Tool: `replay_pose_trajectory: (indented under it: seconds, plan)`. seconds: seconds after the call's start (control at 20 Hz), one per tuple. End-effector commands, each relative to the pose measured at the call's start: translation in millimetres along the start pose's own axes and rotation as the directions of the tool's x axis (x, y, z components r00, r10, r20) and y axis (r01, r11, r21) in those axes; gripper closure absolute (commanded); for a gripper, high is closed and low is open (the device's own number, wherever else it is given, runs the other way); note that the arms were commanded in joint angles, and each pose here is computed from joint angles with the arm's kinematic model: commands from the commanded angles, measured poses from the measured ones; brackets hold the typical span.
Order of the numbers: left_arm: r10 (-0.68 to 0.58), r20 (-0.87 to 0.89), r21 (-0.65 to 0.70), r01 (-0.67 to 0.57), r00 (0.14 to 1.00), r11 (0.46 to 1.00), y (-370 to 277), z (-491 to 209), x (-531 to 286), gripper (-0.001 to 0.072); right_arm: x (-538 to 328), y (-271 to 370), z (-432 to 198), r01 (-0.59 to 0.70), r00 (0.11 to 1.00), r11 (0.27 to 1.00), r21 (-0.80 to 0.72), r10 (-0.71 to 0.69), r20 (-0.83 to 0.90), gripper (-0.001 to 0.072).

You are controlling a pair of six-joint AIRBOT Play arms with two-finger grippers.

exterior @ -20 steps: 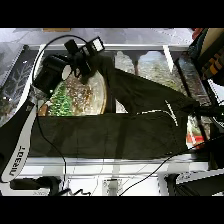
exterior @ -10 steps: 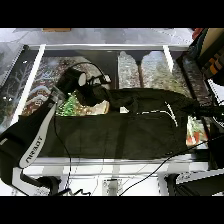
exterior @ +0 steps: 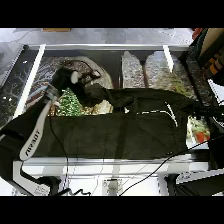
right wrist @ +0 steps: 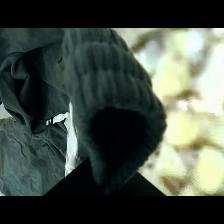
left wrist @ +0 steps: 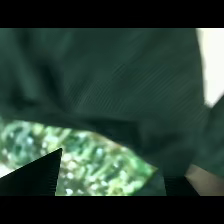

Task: Fold the clothes and pants, and hang the long-sleeved shirts on hangers.

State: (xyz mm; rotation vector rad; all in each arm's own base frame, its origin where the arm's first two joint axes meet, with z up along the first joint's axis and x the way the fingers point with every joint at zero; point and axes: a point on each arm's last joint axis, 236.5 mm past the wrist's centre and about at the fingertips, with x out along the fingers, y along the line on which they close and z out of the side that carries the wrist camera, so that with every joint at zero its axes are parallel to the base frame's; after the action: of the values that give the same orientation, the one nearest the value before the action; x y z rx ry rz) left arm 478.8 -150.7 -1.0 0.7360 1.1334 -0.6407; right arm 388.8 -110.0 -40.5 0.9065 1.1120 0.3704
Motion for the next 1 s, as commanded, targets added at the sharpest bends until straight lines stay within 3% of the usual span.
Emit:
replay_pose_trajectory:
  seconds: [0.0,0.05,0.1,0.25,0.5,0.7,0.95]
  plan:
    - [-0.113,0.211,-0.324,0.179,0.971,0.929,32,0,-7,0.0114,0,-1,1,0.007,1.0,1.0,-0.003,-0.007,0.005,0.0673]
    - [-0.141,0.298,-0.404,0.258,0.944,0.878,42,4,-12,0.0203,0,-2,2,0.012,1.0,1.0,-0.003,-0.012,0.009,0.0673]
    - [-0.135,0.372,-0.491,0.318,0.918,0.811,59,4,-15,0.0248,0,-4,3,0.019,1.0,1.0,-0.003,-0.019,0.013,0.0673]
    - [-0.096,0.379,-0.69,0.351,0.92,0.633,94,-24,10,0.0248,0,-6,6,0.026,0.999,1.0,-0.003,-0.026,0.023,0.0673]
    - [-0.146,0.336,-0.832,0.366,0.931,0.417,91,-43,85,0.0225,0,-6,6,0.027,0.999,1.0,-0.003,-0.027,0.023,0.0673]
    - [-0.054,0.418,-0.847,0.41,0.907,0.338,107,-19,107,0.0227,0,-7,7,0.033,0.999,0.999,-0.003,-0.032,0.031,0.0673]
    - [-0.019,0.417,-0.852,0.398,0.909,0.34,108,-13,126,0.0233,0,-8,9,0.037,0.999,0.999,-0.002,-0.037,0.037,0.0673]
